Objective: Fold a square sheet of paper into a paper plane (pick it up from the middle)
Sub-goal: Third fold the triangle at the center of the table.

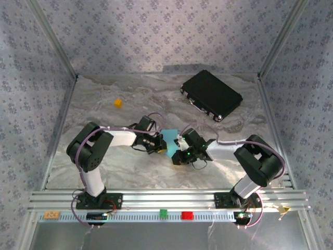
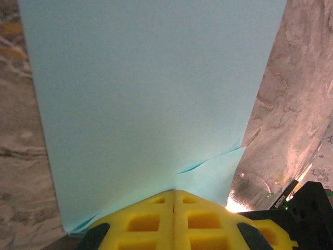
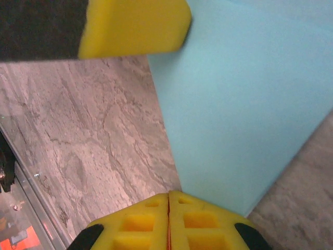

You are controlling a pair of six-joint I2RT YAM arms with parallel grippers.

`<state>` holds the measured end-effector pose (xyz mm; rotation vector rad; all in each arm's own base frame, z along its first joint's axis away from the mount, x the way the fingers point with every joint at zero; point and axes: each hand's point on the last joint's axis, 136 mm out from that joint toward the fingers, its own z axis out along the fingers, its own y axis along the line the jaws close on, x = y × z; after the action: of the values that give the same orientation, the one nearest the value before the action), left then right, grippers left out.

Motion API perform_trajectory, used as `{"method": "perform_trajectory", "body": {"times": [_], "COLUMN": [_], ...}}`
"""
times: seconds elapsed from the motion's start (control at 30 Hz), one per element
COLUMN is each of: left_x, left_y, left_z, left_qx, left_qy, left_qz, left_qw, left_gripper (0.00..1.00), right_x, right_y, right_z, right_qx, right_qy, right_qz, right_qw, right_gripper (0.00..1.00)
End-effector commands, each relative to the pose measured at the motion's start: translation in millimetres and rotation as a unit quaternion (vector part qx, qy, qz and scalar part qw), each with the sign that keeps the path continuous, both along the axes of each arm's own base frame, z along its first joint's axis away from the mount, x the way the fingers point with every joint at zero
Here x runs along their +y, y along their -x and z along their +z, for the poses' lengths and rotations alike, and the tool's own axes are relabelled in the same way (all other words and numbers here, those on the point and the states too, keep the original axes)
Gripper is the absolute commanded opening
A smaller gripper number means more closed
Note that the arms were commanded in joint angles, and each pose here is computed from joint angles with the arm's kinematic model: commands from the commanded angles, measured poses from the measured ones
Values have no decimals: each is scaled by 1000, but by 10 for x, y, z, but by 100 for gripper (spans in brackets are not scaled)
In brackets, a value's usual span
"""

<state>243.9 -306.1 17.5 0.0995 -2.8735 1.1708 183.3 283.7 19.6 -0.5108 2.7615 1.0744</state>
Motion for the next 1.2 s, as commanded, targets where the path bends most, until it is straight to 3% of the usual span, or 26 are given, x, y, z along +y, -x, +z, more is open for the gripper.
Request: {"method": "perform_trajectory", "body": {"times": [0.0, 0.3, 0.63, 0.87, 1.17], "left_x": [198, 199, 195, 177, 118], "left_y": [104, 110, 84, 60, -12], "left_z": [-312, -320, -258, -225, -102], "left_qx": [33, 34, 24, 19, 2], "left_qy": [-59, -58, -54, -53, -39], "left_qz": [8, 8, 8, 6, 4], "left_qw": [998, 998, 998, 998, 999], "left_gripper": [0, 0, 0, 0, 0], "right_x": [-174, -280, 4, 163, -171], "right_y": [166, 239, -90, -302, -80], "right_z": [-88, -104, 428, 220, -226], "right_qx": [37, 49, -7, 7, 70], "right_qy": [19, 22, -34, -15, 48], "right_qz": [-11, -20, -11, -15, -53], "right_qw": [999, 998, 999, 1000, 995], "right_gripper": [9, 9, 8, 8, 5]}}
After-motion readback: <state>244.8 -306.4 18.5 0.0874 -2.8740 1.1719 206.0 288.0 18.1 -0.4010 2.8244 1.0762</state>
